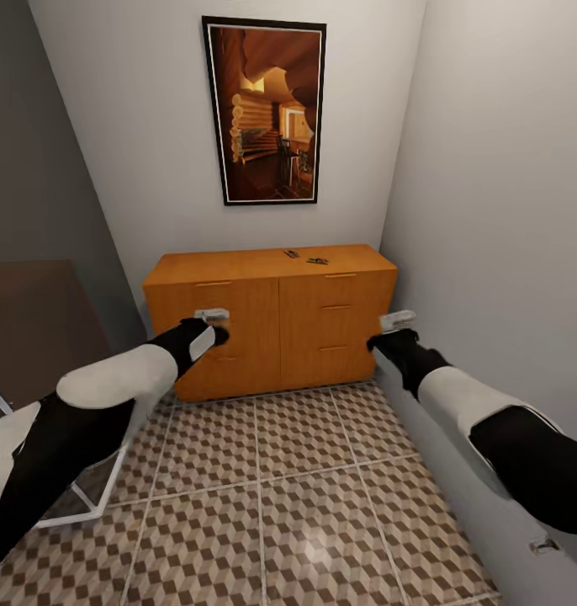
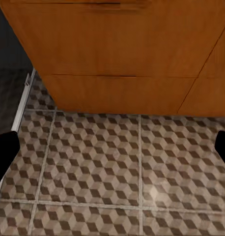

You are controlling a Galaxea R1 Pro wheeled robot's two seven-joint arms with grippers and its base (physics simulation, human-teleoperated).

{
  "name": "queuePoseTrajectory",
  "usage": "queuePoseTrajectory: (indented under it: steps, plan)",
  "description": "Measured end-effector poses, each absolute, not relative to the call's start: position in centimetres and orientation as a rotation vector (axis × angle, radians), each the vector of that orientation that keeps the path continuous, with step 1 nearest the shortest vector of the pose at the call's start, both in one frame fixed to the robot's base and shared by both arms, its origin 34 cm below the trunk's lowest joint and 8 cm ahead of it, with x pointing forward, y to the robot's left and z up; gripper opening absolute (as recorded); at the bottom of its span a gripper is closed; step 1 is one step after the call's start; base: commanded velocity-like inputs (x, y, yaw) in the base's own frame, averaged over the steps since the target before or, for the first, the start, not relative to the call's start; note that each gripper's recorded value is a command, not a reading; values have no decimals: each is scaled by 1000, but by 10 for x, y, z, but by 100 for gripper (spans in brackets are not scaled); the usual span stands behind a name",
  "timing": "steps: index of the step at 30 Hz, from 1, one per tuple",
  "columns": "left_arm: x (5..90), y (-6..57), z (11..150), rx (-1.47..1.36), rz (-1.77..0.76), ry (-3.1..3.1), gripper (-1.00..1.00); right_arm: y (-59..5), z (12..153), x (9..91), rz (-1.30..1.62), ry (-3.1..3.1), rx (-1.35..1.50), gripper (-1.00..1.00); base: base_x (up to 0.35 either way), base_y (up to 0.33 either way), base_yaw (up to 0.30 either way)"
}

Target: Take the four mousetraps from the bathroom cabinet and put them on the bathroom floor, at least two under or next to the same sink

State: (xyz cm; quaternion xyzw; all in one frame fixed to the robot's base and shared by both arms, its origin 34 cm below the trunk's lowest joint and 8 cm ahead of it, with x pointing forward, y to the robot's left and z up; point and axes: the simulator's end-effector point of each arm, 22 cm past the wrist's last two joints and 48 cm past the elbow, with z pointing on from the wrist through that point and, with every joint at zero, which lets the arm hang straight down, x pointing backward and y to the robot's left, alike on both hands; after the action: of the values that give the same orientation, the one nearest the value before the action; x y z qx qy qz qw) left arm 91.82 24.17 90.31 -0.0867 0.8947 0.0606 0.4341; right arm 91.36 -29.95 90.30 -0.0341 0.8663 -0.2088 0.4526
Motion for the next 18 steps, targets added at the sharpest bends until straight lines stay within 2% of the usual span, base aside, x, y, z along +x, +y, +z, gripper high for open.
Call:
queuePoseTrajectory:
  steps: [11, 18]
  plan:
    - [967, 229, 1054, -294, 14, 2076, 100, -302, 1026, 952, -425, 2081, 67, 100, 0, 0, 0]
    - [974, 211, 1129, -245, -29, 2057, 100, -276, 1107, 958, -283, 2038, 105, 100, 0, 0, 0]
